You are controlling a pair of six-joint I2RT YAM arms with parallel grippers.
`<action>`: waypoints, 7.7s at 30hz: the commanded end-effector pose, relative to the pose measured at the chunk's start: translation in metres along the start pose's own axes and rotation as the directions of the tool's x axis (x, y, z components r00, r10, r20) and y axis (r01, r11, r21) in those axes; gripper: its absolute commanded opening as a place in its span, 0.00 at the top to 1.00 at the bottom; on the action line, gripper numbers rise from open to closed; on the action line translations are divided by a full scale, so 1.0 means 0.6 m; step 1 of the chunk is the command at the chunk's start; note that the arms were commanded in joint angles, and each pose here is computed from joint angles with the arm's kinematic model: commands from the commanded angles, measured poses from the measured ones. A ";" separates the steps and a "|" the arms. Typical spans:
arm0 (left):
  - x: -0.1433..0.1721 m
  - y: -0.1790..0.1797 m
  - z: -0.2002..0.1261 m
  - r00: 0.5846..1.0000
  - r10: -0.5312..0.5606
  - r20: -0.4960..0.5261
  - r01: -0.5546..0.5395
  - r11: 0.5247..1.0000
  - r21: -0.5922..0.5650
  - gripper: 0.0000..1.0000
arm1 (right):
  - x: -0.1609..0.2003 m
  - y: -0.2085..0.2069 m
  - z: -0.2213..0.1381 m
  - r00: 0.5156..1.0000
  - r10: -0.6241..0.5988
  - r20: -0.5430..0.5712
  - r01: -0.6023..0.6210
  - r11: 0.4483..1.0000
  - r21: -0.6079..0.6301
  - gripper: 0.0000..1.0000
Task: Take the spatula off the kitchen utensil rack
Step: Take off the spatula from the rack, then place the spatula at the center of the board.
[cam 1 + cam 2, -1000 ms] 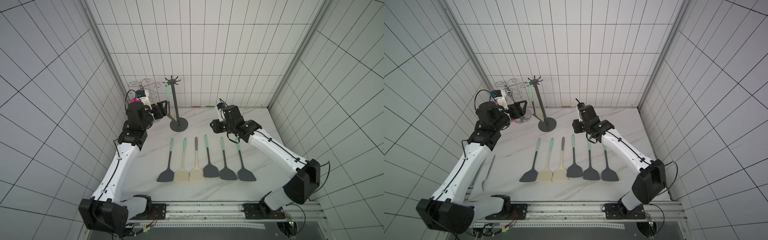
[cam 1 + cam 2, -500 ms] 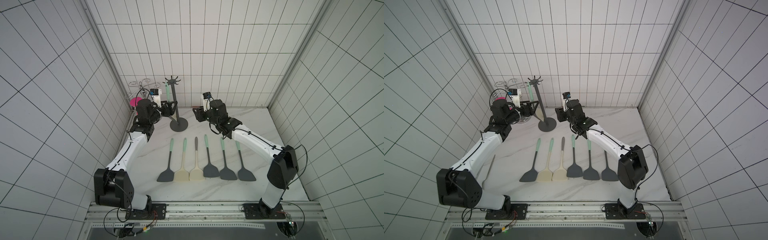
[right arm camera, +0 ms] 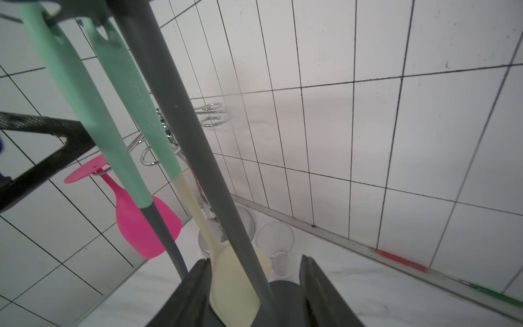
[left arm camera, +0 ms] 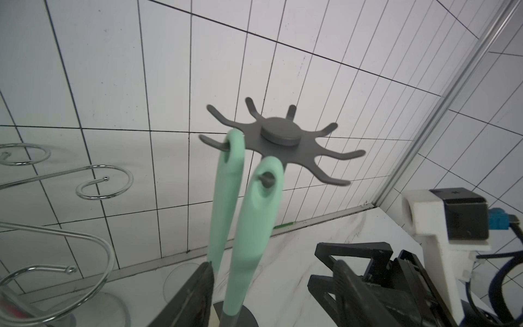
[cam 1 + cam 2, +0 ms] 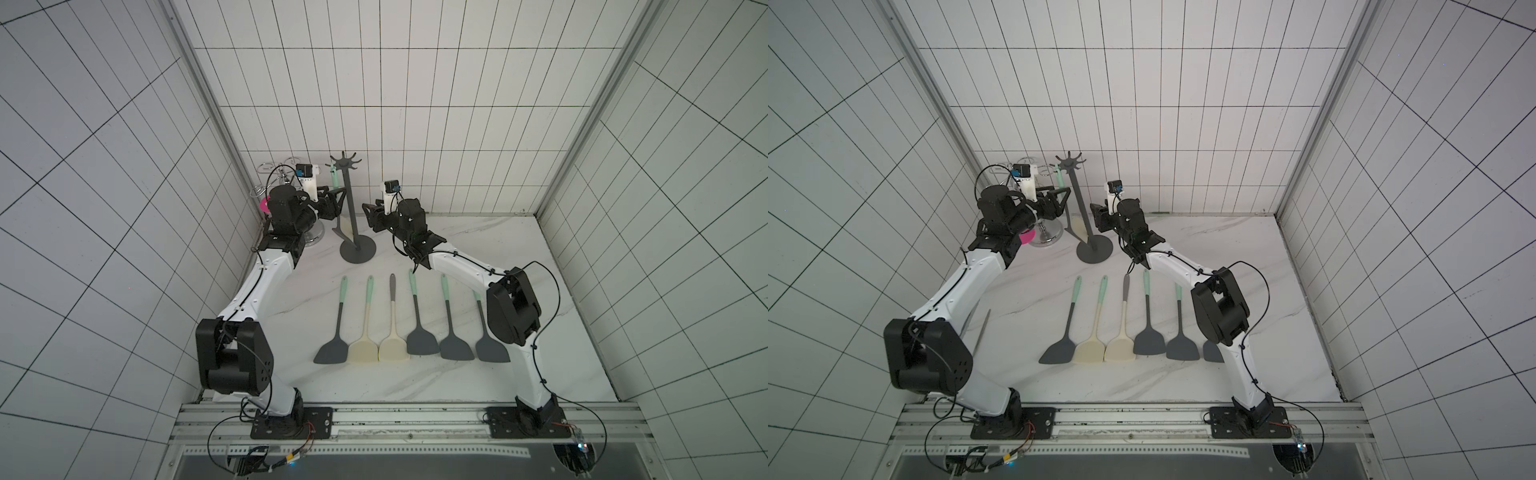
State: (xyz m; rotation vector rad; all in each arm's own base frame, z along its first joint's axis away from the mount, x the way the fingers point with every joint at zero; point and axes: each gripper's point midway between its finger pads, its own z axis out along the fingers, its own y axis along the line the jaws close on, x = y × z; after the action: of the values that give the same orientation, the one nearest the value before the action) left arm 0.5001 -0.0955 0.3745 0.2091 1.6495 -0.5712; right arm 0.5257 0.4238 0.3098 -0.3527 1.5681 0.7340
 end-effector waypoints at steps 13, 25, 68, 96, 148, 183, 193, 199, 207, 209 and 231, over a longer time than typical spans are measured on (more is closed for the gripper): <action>0.043 0.003 0.047 0.995 -0.055 -0.088 0.068 0.986 0.152 0.58 | -0.028 0.038 0.057 0.985 0.024 0.172 0.003 0.988 -0.153 0.42; 0.047 -0.014 0.035 0.993 -0.041 -0.111 0.062 0.979 0.193 0.91 | -0.010 0.039 0.066 0.985 -0.005 0.174 0.035 0.985 -0.170 0.42; -0.037 -0.121 -0.047 0.989 0.147 -0.020 -0.136 0.953 0.271 1.00 | -0.028 0.032 0.092 0.968 -0.082 0.237 0.116 0.985 -0.129 0.76; -0.069 -0.137 -0.114 0.988 0.133 0.075 -0.146 0.968 0.205 1.00 | -0.061 0.093 0.025 0.979 -0.100 0.179 0.139 0.965 -0.222 0.41; 0.079 -0.439 -0.208 0.981 -0.145 -0.129 0.187 0.533 0.825 1.00 | 0.008 0.215 -0.439 0.895 0.230 -0.382 -0.438 0.620 -0.651 0.45; 0.122 -0.447 -0.200 0.969 -0.173 -0.179 0.243 0.502 0.830 1.00 | -0.014 0.235 -0.454 0.949 0.203 -0.241 -0.315 0.607 -0.729 0.46; 0.143 -0.422 -0.179 0.965 -0.165 -0.204 0.263 0.611 0.747 0.76 | 0.062 0.178 -0.432 0.938 0.134 -0.320 -0.287 0.818 -0.499 1.00; 0.141 -0.349 -0.174 0.983 -0.120 -0.139 0.171 0.873 0.458 0.35 | 0.124 0.056 -0.459 0.892 -0.164 -0.421 0.146 0.987 -0.074 1.00; 0.138 -0.373 -0.156 0.945 -0.257 -0.201 0.317 0.870 0.378 0.35 | 0.145 0.006 -0.487 0.798 -0.314 -0.515 0.406 0.911 0.074 1.00; 0.150 -0.401 -0.145 0.938 -0.258 -0.229 0.332 0.856 0.396 0.35 | 0.147 0.012 -0.487 0.782 -0.343 -0.521 0.438 0.896 0.068 1.00; 0.148 -0.383 -0.134 0.902 -0.264 -0.342 0.402 0.802 0.442 1.00 | 0.077 0.136 -0.507 0.899 -0.090 -0.428 -0.076 0.932 -0.355 0.58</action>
State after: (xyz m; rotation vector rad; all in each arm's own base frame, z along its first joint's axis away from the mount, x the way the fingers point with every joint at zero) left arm 0.3219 -0.2759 0.3243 0.3180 1.8470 -1.2428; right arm 0.2525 0.2818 0.2274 -0.8574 1.9622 0.6217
